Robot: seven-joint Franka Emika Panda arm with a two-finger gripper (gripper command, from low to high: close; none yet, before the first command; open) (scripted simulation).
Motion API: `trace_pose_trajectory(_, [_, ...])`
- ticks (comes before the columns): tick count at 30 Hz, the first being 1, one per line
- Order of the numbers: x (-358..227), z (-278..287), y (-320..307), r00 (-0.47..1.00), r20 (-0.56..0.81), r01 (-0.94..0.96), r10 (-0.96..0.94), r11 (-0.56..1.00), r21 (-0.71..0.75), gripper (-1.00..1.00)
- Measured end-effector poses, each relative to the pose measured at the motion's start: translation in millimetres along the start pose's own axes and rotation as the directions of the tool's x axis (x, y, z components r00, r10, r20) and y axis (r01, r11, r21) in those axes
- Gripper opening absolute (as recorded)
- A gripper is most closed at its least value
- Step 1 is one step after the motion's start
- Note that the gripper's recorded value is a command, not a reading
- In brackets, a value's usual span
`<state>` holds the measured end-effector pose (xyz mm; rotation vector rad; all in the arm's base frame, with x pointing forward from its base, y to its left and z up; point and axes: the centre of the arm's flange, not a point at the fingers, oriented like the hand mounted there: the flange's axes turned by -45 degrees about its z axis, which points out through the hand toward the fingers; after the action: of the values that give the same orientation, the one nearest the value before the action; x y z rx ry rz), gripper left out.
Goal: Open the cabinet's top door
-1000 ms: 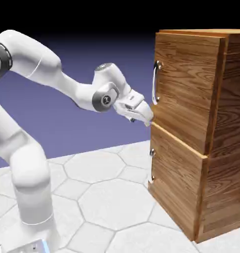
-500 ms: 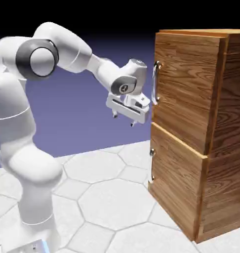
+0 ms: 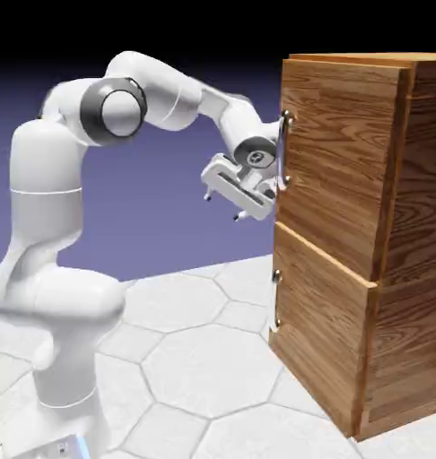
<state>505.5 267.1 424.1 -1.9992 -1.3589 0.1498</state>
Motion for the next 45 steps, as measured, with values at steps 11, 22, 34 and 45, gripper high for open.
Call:
trace_pose_trajectory(11, [-12.3, 50.8, 65.8, 0.991, -0.098, -0.098, 0.094, 0.994, -0.044, 0.00])
trace_pose_trajectory(22, [-1.1, 35.3, 60.2, 0.971, -0.239, -0.094, 0.012, 0.937, -0.336, 0.00])
trace_pose_trajectory(34, [0.3, -33.0, -35.5, 0.855, -0.450, -0.191, -0.260, 0.649, -0.737, 0.00])
trace_pose_trajectory(45, [-92.8, -89.2, -192.6, 0.444, -0.626, -0.575, -0.642, 0.331, -0.748, 0.00])
